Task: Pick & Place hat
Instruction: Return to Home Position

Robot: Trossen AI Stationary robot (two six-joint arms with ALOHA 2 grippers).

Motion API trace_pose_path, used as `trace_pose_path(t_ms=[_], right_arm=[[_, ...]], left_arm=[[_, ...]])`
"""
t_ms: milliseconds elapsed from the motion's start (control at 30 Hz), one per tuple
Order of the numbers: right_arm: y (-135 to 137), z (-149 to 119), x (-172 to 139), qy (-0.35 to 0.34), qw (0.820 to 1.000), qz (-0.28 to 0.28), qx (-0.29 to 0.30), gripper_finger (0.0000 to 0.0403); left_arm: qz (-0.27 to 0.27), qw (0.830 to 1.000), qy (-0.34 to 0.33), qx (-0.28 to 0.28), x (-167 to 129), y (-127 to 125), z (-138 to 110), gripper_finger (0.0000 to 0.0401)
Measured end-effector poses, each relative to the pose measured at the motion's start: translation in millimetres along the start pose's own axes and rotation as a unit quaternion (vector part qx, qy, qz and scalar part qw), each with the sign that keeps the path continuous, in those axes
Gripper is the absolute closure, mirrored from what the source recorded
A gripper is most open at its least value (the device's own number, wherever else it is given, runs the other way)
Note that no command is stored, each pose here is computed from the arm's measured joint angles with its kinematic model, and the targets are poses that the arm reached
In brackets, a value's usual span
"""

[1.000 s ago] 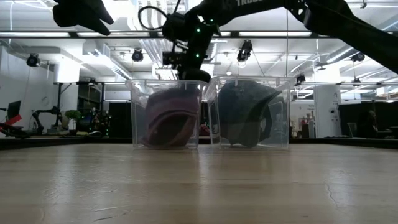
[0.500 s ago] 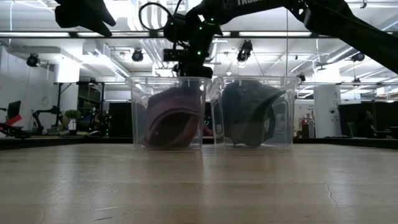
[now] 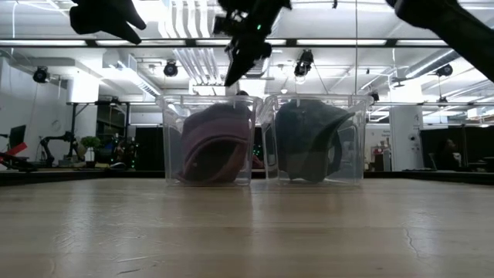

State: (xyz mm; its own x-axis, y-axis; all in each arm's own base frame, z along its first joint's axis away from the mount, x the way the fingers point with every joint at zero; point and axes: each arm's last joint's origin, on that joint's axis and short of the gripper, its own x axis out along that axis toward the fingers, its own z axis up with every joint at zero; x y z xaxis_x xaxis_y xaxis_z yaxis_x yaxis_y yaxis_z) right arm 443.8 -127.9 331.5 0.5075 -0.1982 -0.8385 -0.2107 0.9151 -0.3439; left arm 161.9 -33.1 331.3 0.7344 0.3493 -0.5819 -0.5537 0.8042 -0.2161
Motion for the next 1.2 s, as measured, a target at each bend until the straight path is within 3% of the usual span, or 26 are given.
trace_pose_path(t_ms=[267,533,700,933,1200], right_arm=[[5,-2,-102,-0.072,0.996,-0.038,0.045,0.0394],[19,-37,-219,-0.147,0.981,-0.074,0.106,0.0394],[34,-63,-271,-0.179,0.971,-0.083,0.137,0.0394],[56,-97,-311,-0.201,0.961,-0.076,0.177,0.0394],[81,-136,-320,-0.217,0.949,-0.072,0.218,0.0394]], left_arm=[[-0.017,0.999,-0.019,0.03,0,-4,4,0.022],[-0.019,0.998,-0.039,0.05,-1,-5,7,0.022],[-0.023,0.996,-0.062,0.052,-7,-2,11,0.022],[-0.068,0.988,-0.126,0.066,-28,5,23,0.022],[-0.108,0.978,-0.161,0.076,-50,20,26,0.022]])
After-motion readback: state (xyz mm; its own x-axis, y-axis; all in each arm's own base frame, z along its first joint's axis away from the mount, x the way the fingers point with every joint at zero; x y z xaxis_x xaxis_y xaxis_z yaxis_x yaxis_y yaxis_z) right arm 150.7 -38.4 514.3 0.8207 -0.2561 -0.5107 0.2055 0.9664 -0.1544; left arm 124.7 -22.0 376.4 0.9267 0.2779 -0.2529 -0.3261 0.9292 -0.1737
